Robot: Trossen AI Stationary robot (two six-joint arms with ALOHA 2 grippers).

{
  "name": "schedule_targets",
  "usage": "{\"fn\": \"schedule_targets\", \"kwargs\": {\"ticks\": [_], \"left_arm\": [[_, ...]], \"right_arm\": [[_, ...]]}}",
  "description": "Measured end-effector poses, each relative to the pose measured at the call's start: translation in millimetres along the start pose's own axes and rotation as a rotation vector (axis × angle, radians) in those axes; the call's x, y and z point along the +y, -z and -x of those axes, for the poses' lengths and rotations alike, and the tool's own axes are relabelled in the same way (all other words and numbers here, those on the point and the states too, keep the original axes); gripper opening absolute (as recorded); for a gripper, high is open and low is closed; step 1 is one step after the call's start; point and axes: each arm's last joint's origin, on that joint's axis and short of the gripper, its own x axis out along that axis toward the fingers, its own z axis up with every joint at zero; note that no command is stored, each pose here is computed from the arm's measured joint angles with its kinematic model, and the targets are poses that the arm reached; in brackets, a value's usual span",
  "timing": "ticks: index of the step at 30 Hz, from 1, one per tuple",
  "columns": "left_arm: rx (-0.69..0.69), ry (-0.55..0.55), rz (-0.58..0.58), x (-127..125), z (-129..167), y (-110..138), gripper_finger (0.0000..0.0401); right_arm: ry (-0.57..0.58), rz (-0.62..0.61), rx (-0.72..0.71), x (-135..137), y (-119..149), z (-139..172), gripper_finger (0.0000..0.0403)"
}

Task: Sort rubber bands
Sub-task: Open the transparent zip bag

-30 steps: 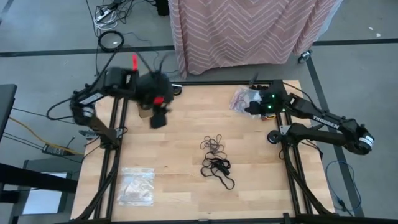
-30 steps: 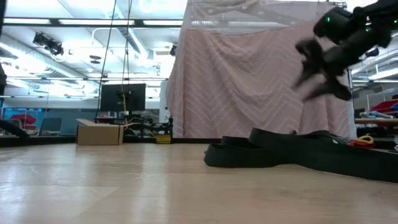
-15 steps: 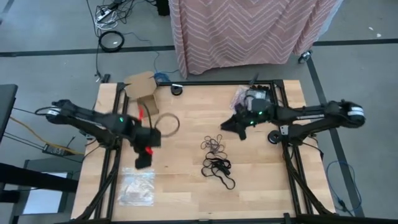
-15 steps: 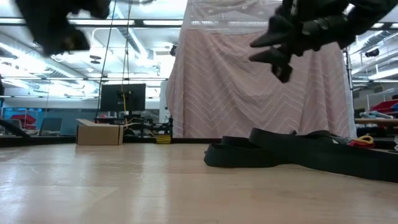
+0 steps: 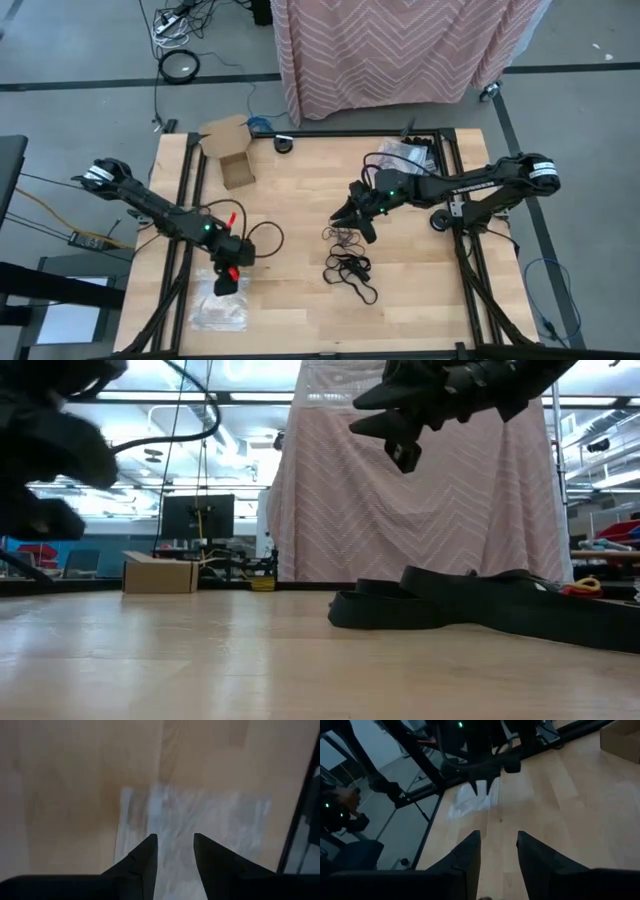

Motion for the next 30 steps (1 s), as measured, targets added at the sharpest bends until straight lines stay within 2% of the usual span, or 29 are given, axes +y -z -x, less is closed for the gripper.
{"fn": "schedule_targets", "kwargs": {"ticks": [2, 5, 8, 11, 15, 23, 30], "left_arm": [[-0.027, 0.018, -0.035, -3.9, -6.8, 0.0, 0.0133], [-0.024, -0.027, -0.037, -4.5, -16.6, 4.3, 0.0116], [-0.004, -0.093, 0.012, -1.5, -26.1, 9.6, 0.0077], [0.016, -0.083, 0.075, -2.2, -36.2, 10.7, 0.0021], [-0.007, -0.084, 0.12, -3.5, -37.3, 9.2, 0.0005], [-0.15, -0.139, 0.082, -22.1, -1.3, -13.8, 0.0002], [-0.283, -0.327, 0.042, -26.6, 55.7, -33.2, 0.0001]], "right_arm": [[0.003, -0.002, 0.002, -0.9, 0.8, -1.0, 0.0118], [0.02, -0.011, 0.011, -2.2, 2.3, -0.9, 0.0117], [0.037, -0.017, -0.002, -2.5, 1.5, -0.8, 0.0117], [0.047, -0.031, -0.007, -2.9, 1.5, -0.8, 0.0117], [0.048, -0.043, -0.008, -3.0, 1.1, -0.6, 0.0117], [0.031, -0.046, -0.015, -3.5, -0.4, -0.1, 0.0117], [-0.009, -0.069, -0.015, -3.4, -2.0, 0.3, 0.0117]]}}
